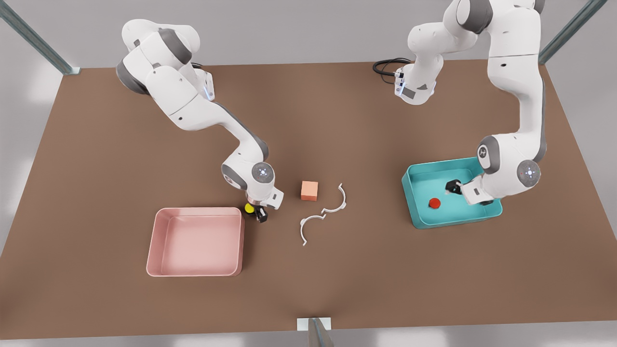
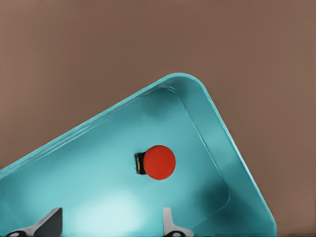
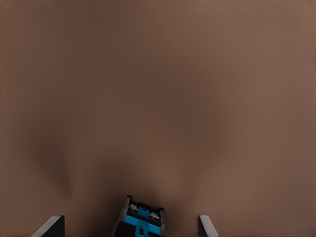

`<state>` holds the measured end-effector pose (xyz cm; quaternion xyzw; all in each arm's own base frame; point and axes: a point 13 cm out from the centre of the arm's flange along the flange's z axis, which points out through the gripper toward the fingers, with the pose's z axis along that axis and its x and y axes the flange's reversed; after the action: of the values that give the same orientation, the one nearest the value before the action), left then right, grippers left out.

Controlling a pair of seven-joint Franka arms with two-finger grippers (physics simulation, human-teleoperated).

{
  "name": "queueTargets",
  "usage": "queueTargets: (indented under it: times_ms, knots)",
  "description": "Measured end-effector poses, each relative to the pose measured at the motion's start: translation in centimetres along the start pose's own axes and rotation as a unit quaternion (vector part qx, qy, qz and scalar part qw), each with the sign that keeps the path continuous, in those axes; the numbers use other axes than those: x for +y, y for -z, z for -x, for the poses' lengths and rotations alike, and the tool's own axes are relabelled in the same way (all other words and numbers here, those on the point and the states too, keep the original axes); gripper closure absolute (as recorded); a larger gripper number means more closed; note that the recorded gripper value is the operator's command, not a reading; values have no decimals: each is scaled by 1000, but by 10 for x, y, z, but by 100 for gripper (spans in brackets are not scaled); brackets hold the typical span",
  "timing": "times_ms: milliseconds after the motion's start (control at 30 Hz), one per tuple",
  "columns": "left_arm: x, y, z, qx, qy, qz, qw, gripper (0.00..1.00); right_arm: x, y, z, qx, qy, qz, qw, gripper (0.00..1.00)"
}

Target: Place the red button in the blue storage box with the left arm, and place the yellow button in the pink storage box with the right arm

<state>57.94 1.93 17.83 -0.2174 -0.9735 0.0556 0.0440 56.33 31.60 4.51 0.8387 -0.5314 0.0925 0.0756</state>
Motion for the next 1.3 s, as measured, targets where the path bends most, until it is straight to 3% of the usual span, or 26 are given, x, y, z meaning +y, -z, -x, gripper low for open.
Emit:
queueTargets:
  times_ms: [133, 367, 433, 533, 700, 800, 967, 1200, 1300]
  knots:
    - [-17, 87, 57, -57, -40, 34, 997, 0, 3, 3, 1, 0, -3, -2, 1000, 0]
    - [-54, 221, 116, -133, -20, 62, 989, 0, 14, -11, -15, -9, -25, 6, 1000, 0]
    - [-60, 253, 117, -138, -1, 72, 988, 0, 13, -10, -12, -12, -26, 3, 1000, 8]
    - [-71, 298, 99, -134, 33, 83, 987, 0, 12, -9, -10, -14, -29, 0, 999, 34]
    - [-80, 281, 61, -69, 87, 87, 990, 0, 10, -8, -9, -16, -33, -2, 999, 39]
    - [-79, 271, 54, -49, 116, 84, 988, 0, 9, -3, -7, -18, -34, -5, 999, 52]
    - [-82, 267, 48, -36, 154, 81, 984, 0, 1, 19, -7, -19, -36, -19, 999, 52]
    - [-87, 270, 44, -35, 189, 80, 978, 0, -29, 87, -15, -61, -68, -61, 994, 52]
    - [-91, 270, 44, -34, 199, 79, 976, 0, -52, 130, -51, -80, -107, -84, 987, 52]
